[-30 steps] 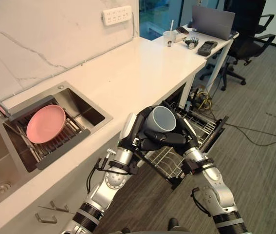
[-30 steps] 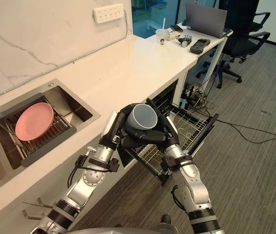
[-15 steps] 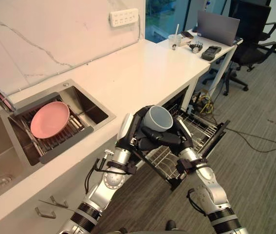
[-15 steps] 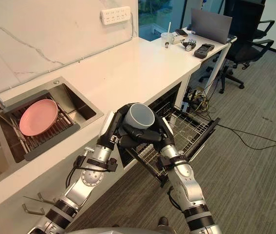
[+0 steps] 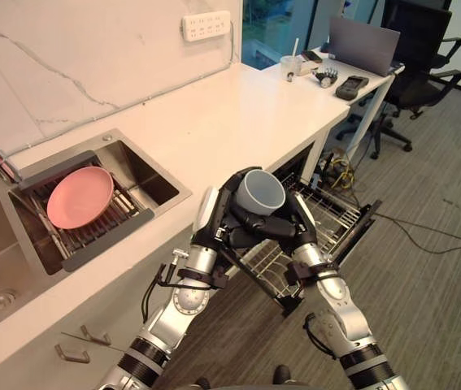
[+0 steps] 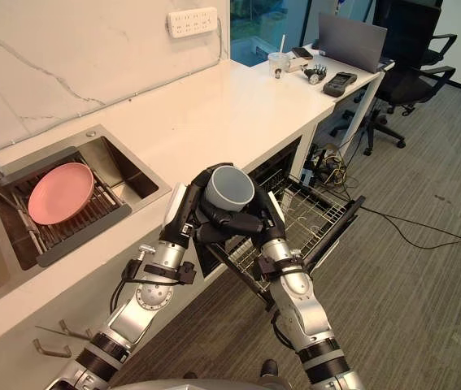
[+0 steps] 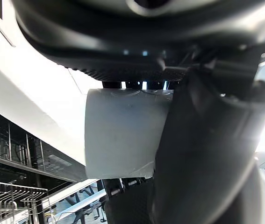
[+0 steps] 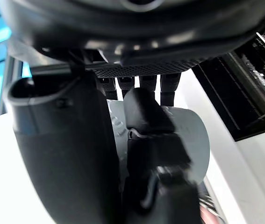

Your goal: Walk over to the sink, pick up the cup, carry it to the dishwasher, place the cup inside the dishwasher, then close the dishwasher door

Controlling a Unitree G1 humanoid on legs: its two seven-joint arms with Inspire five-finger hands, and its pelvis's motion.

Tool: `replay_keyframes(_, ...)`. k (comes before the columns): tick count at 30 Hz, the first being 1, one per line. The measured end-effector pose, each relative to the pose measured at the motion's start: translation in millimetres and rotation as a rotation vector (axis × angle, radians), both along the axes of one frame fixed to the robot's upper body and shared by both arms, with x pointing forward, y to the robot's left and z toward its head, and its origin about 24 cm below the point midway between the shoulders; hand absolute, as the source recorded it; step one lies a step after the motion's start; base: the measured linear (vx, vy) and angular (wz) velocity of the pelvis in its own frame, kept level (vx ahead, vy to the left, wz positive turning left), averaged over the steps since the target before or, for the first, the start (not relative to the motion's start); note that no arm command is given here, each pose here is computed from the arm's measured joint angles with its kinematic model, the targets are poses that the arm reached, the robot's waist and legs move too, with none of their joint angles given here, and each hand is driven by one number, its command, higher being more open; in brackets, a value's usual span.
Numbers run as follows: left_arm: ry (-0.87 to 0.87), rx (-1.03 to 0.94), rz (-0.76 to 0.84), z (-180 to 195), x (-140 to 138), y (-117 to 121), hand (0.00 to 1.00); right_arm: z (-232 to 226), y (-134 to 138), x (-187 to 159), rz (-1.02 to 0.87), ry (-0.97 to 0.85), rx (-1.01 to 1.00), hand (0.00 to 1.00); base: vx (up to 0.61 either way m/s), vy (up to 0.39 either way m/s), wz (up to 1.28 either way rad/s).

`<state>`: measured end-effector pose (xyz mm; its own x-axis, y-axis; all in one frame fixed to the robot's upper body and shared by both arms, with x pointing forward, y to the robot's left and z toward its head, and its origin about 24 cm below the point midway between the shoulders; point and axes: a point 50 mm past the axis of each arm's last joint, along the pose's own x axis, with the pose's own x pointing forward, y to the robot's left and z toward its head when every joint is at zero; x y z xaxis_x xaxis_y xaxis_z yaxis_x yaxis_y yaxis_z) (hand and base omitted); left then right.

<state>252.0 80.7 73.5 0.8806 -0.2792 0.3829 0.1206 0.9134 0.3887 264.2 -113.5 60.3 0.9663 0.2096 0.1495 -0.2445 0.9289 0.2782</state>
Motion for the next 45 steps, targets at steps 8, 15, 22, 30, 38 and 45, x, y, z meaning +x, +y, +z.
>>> replay_keyframes(8,0.033,-0.093,-0.09,-0.9,-8.3,-9.6,1.0,15.7,-9.3,10.7,-0.206,-0.07,0.039,0.0,-0.04,-0.005,0.04)
replay_keyframes(15,0.033,-0.136,-0.16,-5.0,-29.5,-17.1,1.0,26.0,-44.9,17.7,-0.442,-0.115,0.125,0.0,0.0,0.001,0.01)
replay_keyframes(22,-0.043,-0.249,-0.158,14.4,-30.9,-10.2,1.0,12.4,-58.2,15.2,-0.501,-0.057,0.188,0.0,-0.03,-0.008,0.07)
replay_keyframes(30,0.597,-0.373,-0.341,-66.7,-41.7,-15.2,1.0,4.7,-87.9,6.6,-0.599,-0.045,0.184,0.0,-0.01,-0.001,0.0)
replay_keyframes(38,1.387,-0.244,-0.162,-196.2,-133.4,33.7,1.0,-30.3,-122.4,1.8,-0.59,0.131,0.101,0.0,-0.01,-0.005,0.06)
replay_keyframes(45,1.324,-0.184,0.186,-208.5,-133.1,80.7,1.0,-58.9,-119.6,2.0,-0.434,0.31,-0.017,0.0,-0.04,0.005,0.18)
